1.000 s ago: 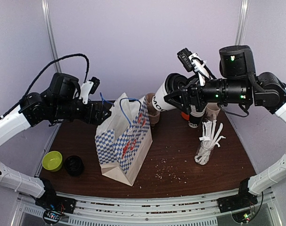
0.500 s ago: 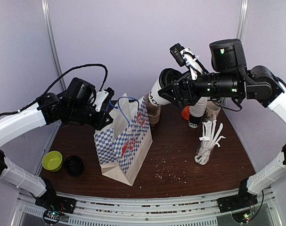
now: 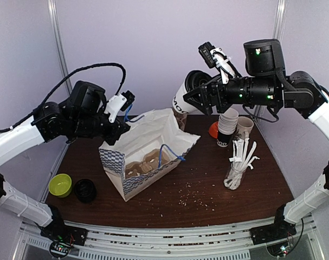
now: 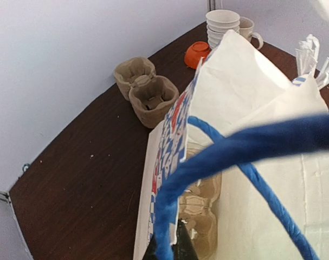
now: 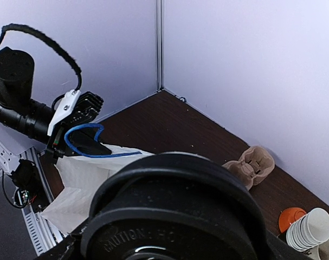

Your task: Pack the takeout coffee

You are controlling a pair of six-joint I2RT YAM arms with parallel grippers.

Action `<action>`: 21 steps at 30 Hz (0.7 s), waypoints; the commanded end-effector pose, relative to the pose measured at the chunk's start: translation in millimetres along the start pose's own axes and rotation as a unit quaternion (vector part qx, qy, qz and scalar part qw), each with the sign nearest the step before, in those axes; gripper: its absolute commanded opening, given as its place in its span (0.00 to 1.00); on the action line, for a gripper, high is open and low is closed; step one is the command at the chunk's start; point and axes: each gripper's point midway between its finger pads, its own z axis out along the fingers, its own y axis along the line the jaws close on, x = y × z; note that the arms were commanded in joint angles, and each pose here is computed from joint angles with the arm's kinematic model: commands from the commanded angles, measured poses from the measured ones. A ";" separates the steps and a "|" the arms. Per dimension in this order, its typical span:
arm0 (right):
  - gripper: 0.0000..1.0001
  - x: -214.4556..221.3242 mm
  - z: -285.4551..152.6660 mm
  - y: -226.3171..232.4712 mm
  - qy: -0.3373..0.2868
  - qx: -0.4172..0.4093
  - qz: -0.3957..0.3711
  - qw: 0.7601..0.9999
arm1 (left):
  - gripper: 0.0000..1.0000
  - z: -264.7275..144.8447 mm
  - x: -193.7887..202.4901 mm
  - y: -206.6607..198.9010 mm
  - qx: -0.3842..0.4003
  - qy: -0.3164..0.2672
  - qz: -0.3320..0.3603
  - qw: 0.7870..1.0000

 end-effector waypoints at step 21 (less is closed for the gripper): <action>0.77 62.7 -38.5 83.3 0.040 -0.222 -0.028 0.974 | 0.00 -33.5 -35.8 -56.2 -0.075 -0.140 0.089 0.983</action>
